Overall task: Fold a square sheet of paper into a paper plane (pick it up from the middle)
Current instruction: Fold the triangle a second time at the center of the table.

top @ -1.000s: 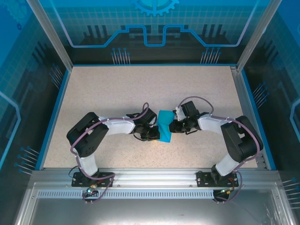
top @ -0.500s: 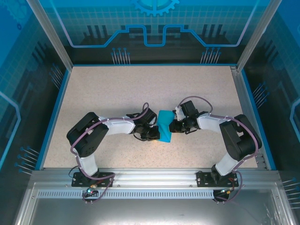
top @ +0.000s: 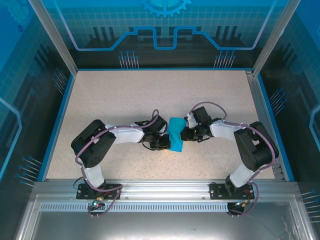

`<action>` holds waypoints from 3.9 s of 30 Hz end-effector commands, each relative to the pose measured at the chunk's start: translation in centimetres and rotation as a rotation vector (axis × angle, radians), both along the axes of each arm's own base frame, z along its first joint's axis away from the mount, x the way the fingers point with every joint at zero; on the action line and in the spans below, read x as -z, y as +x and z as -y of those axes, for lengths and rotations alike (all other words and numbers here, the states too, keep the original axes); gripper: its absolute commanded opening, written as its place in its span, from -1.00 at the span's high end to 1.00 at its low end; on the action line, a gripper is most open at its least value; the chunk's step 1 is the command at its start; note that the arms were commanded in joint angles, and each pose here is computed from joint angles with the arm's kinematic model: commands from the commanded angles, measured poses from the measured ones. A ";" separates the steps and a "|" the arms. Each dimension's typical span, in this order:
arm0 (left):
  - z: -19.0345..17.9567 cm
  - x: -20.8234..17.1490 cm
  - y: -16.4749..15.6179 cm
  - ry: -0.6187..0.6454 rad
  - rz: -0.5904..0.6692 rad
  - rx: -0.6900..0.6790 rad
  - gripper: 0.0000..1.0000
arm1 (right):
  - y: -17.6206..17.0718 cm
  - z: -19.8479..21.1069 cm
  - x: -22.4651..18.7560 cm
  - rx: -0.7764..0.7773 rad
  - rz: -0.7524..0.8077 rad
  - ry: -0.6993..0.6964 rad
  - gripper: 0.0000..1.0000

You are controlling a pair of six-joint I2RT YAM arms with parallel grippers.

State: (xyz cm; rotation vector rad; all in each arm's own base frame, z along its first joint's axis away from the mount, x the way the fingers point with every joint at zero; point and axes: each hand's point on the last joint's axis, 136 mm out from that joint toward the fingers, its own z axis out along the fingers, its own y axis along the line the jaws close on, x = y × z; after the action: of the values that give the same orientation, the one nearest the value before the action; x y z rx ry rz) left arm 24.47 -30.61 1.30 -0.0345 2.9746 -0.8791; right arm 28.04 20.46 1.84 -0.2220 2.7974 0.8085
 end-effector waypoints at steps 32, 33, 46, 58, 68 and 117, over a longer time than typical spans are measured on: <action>-1.0 0.9 -0.2 0.072 -0.005 0.008 0.76 | 0.4 0.2 0.1 0.003 -0.001 -0.032 0.69; -1.0 0.9 -0.2 0.071 -0.006 0.009 0.77 | 0.3 0.1 0.3 0.001 -0.006 -0.035 0.69; -0.9 0.9 -0.2 0.066 -0.007 0.012 0.76 | 0.4 -0.1 -0.1 -0.011 -0.001 -0.038 0.68; -0.4 -3.7 1.3 -0.016 0.105 -0.012 0.49 | -0.3 0.7 2.0 -0.011 -0.054 -0.121 0.69; 2.1 -8.6 5.8 -0.375 0.102 -0.124 0.53 | -0.2 0.6 2.2 -0.014 -0.057 -0.135 0.69; 1.0 2.4 5.5 -0.181 -0.044 -0.169 0.63 | -1.7 -2.7 -6.2 0.027 0.063 0.109 0.57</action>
State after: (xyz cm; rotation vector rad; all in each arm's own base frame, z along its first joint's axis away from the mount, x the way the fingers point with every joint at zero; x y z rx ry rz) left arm 31.17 -32.64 1.74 -0.3011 2.7806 -1.2342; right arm 28.40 20.79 8.23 -0.1516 2.6656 0.7744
